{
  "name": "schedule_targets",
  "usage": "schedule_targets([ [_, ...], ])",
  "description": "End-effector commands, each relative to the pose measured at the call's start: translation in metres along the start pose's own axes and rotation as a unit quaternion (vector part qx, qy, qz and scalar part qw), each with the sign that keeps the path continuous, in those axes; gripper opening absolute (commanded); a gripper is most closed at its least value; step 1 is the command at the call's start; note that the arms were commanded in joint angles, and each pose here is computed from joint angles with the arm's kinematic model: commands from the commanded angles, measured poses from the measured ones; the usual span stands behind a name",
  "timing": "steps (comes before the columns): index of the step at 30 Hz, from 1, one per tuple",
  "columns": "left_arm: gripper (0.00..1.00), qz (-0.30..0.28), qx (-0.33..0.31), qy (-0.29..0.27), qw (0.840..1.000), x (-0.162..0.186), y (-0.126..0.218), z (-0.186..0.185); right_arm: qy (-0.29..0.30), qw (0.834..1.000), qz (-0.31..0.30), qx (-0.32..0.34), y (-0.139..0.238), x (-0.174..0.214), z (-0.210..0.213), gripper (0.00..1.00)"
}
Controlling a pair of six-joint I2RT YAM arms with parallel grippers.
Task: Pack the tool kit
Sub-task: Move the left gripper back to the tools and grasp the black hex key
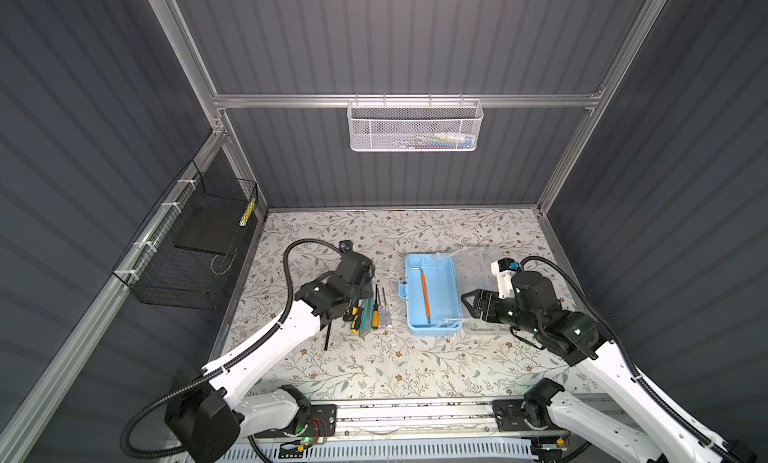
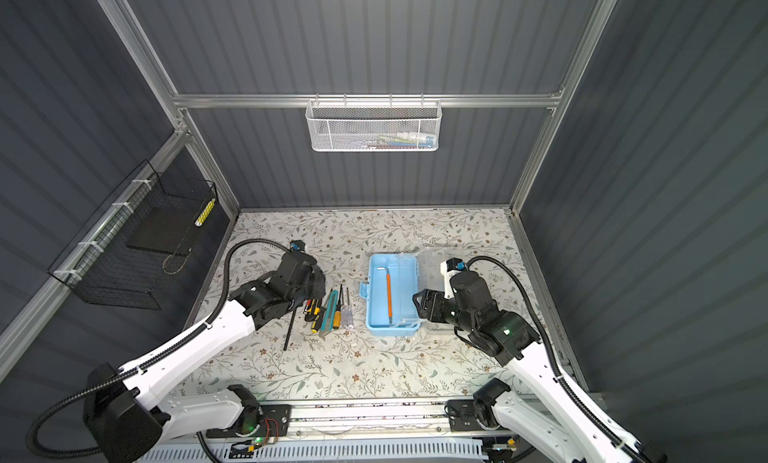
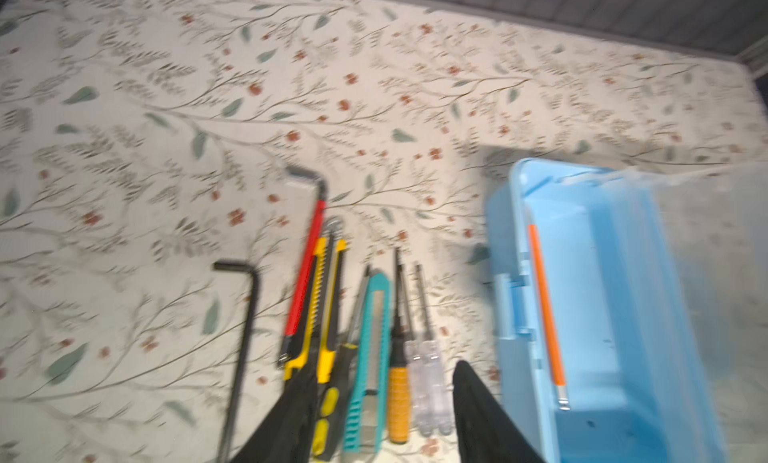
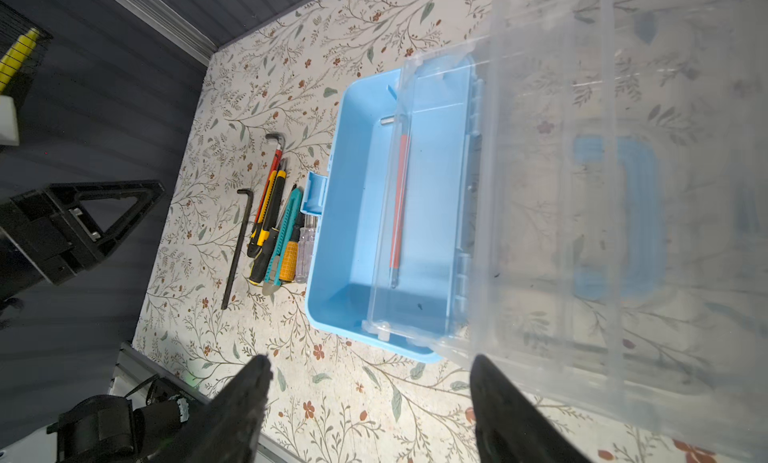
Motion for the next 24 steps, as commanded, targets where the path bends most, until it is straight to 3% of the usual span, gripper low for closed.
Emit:
schedule_targets([
  [1,0.54,0.06,-0.037,0.006,0.998,0.016,-0.014,0.039,-0.011,1.0,0.02,0.017,-0.012,0.011,-0.006,0.75],
  [10,0.46,0.119,-0.064,0.043,0.99,0.029,-0.07,0.072,-0.019,0.999,0.036,0.025,-0.028,0.017,-0.008,0.75],
  [24,0.37,0.137,-0.099,0.049,0.984,0.033,-0.098,0.09,-0.021,0.999,0.03,0.037,-0.033,0.016,-0.01,0.75],
])
Point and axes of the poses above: each gripper's point midway between its finger pads, its own y axis back along the fingers, its own z axis along the line the jaws close on, x = y × z, the point moved 10 cm from there along y, back along the fingers, and after that the axes turned 11 degrees about y, right-handed, at the moved point
